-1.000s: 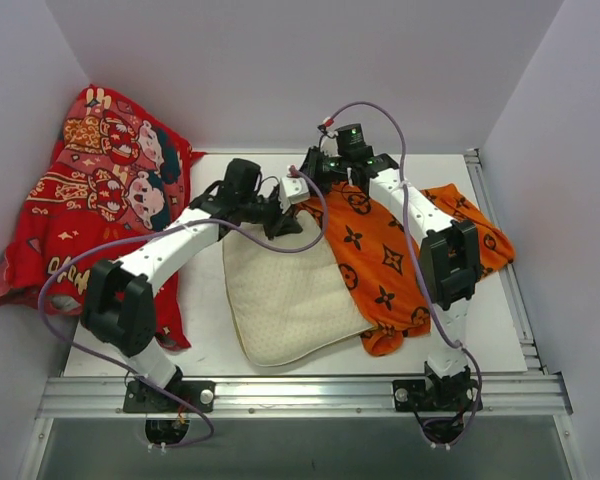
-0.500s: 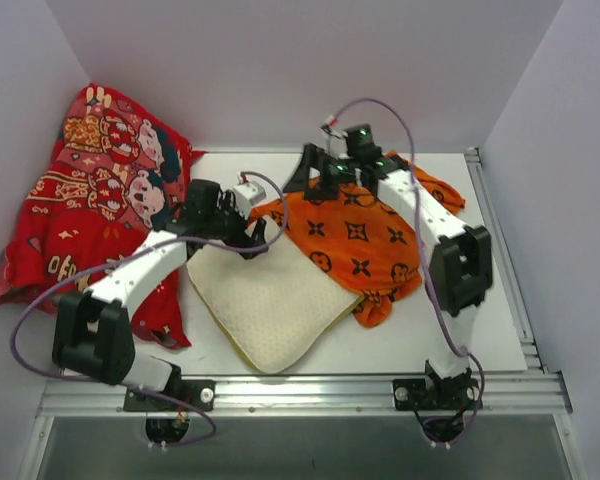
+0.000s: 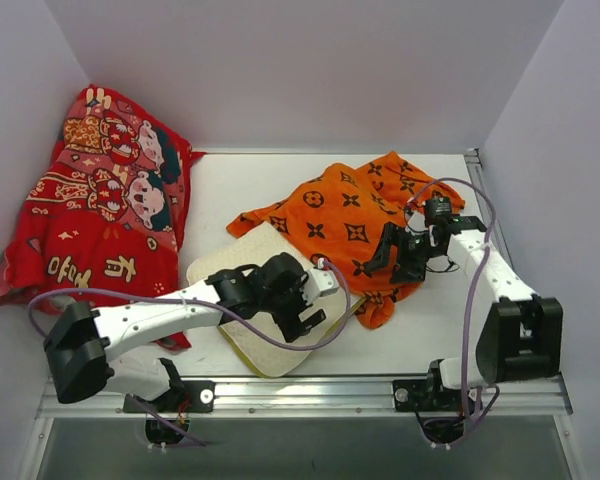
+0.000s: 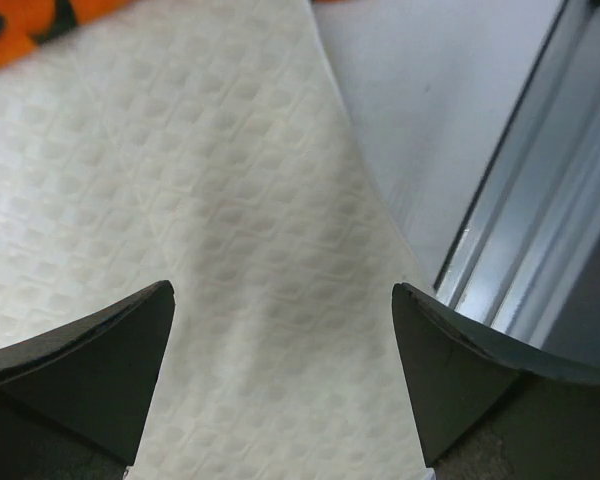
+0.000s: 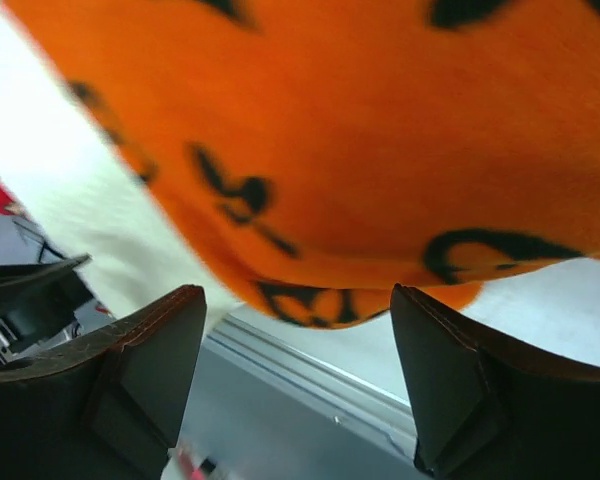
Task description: Put the pillow into the pillowcase
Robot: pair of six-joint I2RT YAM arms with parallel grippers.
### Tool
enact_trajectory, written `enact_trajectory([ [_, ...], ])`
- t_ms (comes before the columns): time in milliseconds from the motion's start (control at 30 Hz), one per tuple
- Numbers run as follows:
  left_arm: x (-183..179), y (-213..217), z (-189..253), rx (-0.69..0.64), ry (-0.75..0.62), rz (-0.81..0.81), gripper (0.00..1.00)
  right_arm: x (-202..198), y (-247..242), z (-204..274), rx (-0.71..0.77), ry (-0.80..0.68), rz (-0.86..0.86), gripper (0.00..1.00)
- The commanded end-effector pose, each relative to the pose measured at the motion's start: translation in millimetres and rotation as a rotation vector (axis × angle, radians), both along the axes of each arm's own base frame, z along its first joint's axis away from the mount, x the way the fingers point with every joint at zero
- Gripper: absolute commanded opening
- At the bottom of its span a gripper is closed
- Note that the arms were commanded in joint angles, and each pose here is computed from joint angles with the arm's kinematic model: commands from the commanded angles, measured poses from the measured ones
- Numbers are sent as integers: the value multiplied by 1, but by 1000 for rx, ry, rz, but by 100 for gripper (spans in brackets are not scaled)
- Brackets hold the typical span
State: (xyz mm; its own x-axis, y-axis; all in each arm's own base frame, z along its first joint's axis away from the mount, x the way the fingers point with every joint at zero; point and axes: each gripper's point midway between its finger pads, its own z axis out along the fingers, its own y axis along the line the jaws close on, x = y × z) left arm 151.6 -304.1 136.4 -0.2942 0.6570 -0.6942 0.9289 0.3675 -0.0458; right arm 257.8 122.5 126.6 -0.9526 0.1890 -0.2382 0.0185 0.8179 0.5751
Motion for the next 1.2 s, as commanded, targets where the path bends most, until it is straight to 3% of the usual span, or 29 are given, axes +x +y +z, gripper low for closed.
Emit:
enact_trajectory([
  [0,19,7,-31,141,-28,137,97,-5,-13,-36,-69,114,5,75],
  [67,14,-2,-47,183,9,113,98,17,-13,-49,-73,110,-9,73],
  [233,-12,-36,-60,139,96,65,97,93,1,-42,-22,28,-60,66],
  [367,-5,-33,-86,211,135,103,97,120,11,-16,31,-37,-51,67],
  [433,3,-31,-94,216,188,115,67,121,10,-3,45,-72,-38,76],
  [467,28,-30,-93,197,216,174,31,117,7,8,33,-115,-15,79],
  [533,38,-42,-78,95,340,152,4,108,-6,16,12,-129,-13,85],
  [567,73,-52,-44,-28,358,185,0,99,-15,20,-14,-158,8,85],
  [633,90,-68,10,-205,402,117,0,86,-36,18,-47,-160,-3,87],
  [700,120,-73,81,-380,341,88,0,67,-48,7,-77,-163,19,87],
  [800,118,-74,141,-514,344,-27,0,53,-64,-12,-153,-219,140,87],
  [900,117,-71,158,-549,383,-60,0,53,-67,-30,-197,-307,229,89],
  [1033,131,-64,168,-583,395,-38,0,88,-66,-29,-246,-519,299,92],
  [1167,146,-65,179,-609,372,-21,0,95,-44,-30,-164,-507,331,93],
])
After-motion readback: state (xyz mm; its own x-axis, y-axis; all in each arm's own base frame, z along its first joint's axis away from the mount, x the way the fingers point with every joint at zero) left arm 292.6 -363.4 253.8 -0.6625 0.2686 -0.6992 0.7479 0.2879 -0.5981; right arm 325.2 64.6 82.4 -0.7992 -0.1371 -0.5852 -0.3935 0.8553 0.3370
